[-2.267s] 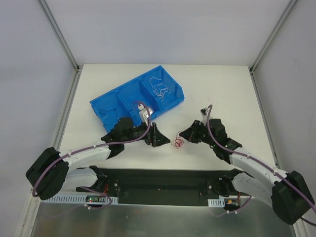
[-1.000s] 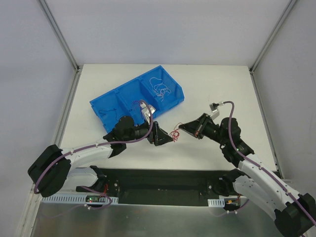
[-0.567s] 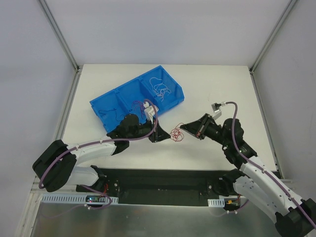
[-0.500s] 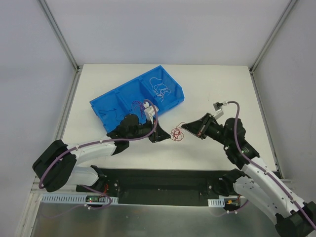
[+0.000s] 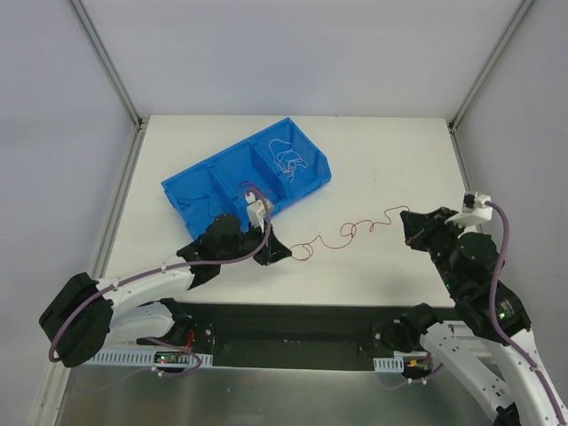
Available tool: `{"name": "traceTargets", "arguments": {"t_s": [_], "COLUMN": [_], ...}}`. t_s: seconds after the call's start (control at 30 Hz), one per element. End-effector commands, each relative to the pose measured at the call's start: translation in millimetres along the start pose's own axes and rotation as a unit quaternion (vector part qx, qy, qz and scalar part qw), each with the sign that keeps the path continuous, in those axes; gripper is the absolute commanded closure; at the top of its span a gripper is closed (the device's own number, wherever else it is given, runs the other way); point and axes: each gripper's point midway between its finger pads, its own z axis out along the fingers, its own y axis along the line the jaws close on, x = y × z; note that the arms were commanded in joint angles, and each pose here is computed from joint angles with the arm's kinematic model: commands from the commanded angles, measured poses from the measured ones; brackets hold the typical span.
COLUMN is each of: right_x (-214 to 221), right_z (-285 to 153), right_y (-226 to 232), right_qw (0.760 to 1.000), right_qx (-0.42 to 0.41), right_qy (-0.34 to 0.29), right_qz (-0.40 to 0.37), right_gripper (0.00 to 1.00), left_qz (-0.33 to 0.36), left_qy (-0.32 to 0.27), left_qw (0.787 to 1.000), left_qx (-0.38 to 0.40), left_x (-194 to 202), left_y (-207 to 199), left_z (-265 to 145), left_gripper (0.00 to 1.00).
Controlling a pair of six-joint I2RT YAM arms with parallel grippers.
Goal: Untangle the cables
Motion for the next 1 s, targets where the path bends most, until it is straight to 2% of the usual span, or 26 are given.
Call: {"name": "traceTargets", "arguments": {"t_s": [0.0, 0.23, 0.4, 0.57, 0.97], "right_x": [-1.1, -16.4, -37.9, -49.8, -65.1], "right_z": [-12.0, -34.2, -65.6, -89.8, -122.7], "right_y": [-66.2, -104.8, -127.3, -139.7, -156.2], "right_qw": [0.983, 0.957, 0.938, 0.928, 0.908], "right_qx": [0.152, 0.256, 0.312, 0.330, 0.361], "right_qy": [-0.003, -0.032, -0.093, -0.141, -0.201], "right_qz": [-0.104, -0.132, -0.121, -0.101, -0.071], "right_gripper": [1.00, 1.00, 0.99, 1.00, 0.99], "left_qz": [0.033, 0.046, 0.019, 0.004, -0.014], "left_qy": [-0.022, -0.046, -0.069, -0.103, -0.084], "left_qw": [0.998, 0.986, 0.974, 0.967, 0.965], "left_qx": [-0.044, -0.151, -0.215, -0.234, -0.249], "left_x": [-6.4, -13.3, -9.9, -13.5, -2.8], "left_y": [10.1, 40.5, 65.5, 75.7, 85.5], "left_z": [-14.5, -43.1, -66.4, -83.0, -92.4], "left_gripper": [1.00, 1.00, 1.00, 1.00, 1.00]}}
